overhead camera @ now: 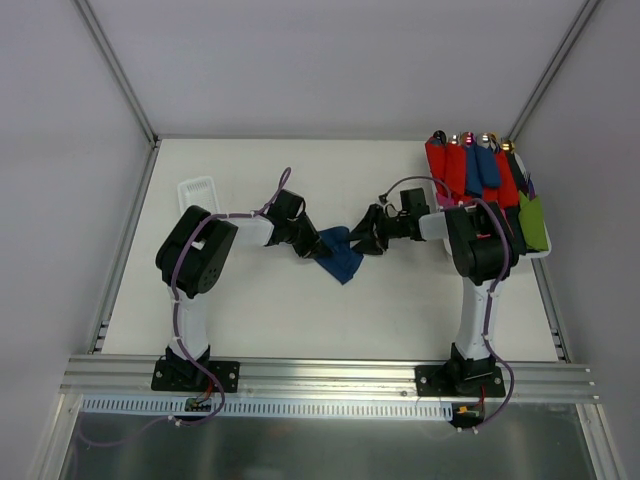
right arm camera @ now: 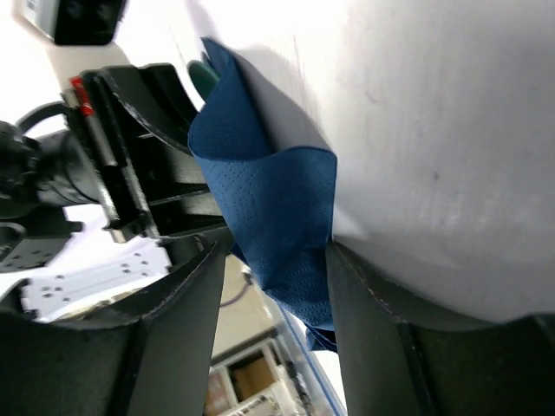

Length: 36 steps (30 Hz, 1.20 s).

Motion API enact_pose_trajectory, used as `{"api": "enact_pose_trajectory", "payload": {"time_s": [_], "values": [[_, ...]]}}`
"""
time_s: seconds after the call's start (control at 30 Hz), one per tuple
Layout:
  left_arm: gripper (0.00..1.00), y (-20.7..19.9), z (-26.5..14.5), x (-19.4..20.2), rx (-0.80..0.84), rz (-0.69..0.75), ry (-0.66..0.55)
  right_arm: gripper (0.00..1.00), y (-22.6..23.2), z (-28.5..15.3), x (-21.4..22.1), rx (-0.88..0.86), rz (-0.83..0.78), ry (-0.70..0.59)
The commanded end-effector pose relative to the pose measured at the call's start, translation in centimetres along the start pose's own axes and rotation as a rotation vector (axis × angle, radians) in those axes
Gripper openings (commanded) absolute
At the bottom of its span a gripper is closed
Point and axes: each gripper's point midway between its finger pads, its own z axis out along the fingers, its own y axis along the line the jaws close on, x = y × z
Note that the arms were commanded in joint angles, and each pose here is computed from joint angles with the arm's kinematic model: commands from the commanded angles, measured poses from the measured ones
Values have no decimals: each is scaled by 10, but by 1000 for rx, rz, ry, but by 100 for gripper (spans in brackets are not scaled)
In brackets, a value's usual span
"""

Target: Place the utensils on the paper napkin and roll it up

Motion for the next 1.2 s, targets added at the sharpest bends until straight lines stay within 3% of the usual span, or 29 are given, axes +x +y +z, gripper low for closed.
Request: {"api": "enact_pose_trajectory", "payload": {"time_s": [0.0, 0.27, 0.43, 0.67, 0.8, 1.0, 1.17], "values": [[6, 49, 6, 1, -161, -37, 1, 54, 15, -6, -22, -117, 51, -84], [6, 48, 6, 1, -162, -34, -4, 60, 1, -15, -13, -99, 203, -109], [6, 48, 7, 1, -161, -34, 2, 62, -15, -26, 10, 10, 112, -130], [6, 48, 6, 0, -161, -35, -4, 62, -45, -46, 49, 191, 106, -74], [6, 50, 6, 0, -167, -37, -6, 62, -52, -50, 61, 211, 114, -47], [6, 49, 5, 0, -165, -36, -7, 62, -66, -39, 49, 219, 150, -65], [6, 50, 5, 1, -167, -38, -6, 62, -64, -32, 22, 175, 132, -176]]}}
